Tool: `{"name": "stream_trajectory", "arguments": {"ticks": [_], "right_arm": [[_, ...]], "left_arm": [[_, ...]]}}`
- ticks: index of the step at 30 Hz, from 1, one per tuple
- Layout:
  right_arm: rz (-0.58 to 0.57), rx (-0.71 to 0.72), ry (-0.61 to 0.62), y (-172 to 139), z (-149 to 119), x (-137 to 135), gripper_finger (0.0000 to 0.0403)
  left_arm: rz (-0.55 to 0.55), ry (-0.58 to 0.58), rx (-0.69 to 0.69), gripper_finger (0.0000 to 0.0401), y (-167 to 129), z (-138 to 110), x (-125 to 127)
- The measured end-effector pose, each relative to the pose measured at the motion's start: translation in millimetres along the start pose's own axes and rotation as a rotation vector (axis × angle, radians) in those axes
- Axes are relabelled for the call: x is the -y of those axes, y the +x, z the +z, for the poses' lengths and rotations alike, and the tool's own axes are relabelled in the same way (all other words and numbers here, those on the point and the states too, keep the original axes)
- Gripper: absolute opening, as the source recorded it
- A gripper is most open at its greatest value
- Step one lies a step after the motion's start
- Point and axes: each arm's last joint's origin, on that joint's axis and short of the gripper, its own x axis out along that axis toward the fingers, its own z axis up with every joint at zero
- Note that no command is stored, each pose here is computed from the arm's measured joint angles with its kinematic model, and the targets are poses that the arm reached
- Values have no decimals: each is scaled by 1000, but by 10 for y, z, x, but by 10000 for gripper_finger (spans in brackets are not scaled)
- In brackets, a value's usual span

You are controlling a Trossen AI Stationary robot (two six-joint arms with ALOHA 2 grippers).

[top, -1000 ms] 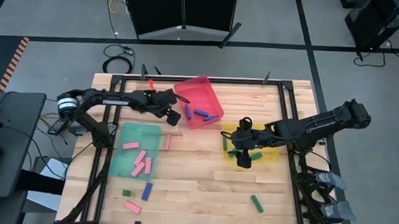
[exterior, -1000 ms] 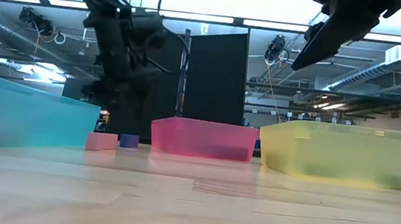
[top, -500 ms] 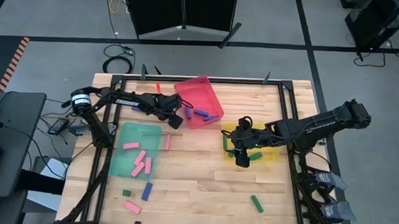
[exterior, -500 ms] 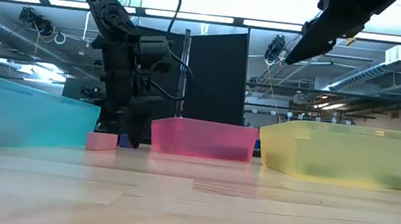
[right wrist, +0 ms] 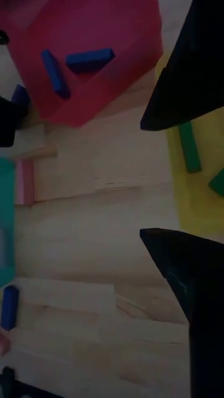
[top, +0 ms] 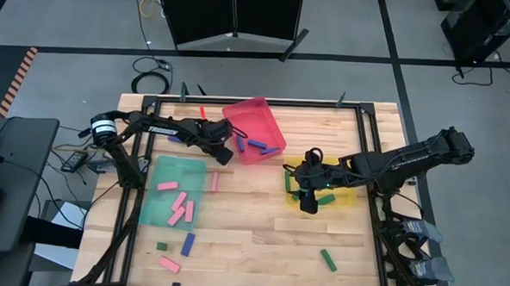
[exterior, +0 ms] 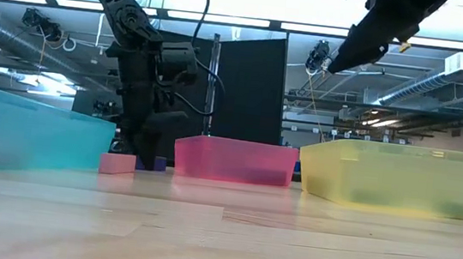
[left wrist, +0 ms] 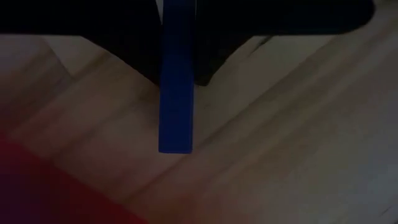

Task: Sort blocks
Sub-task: Put the blue block into the red bin, then put the green block into the yellow bin

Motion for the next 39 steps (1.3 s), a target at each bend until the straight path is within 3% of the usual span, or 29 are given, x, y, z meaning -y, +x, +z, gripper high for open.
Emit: {"name": "stream_trajectory", "arguments": {"ticks": [5,10,14,20,26,32,36,39], "right_arm": [[19,16,6,-10,4,-53,274],[47,18,-14,-32,-18,-145,271],[51,33,-2,-46,-21,-194,271],[101,96,6,-81,14,-310,265],[116,97,3,-126,-38,-438,265],[120,83,44,-186,-125,-581,264],[104,69,67,-243,-217,-689,264],[123,69,101,-285,-274,-792,264]], "left_arm": [[5,8,-26,62,-235,-76,-76],[-98,-18,167,62,-779,-26,-122],[-218,3,305,62,-1005,125,-44],[-264,56,393,62,-906,501,190],[-214,64,392,65,-713,809,327],[-194,41,386,185,-723,876,327],[-249,112,446,255,-1051,789,387],[-284,157,449,284,-1329,622,439]]}}
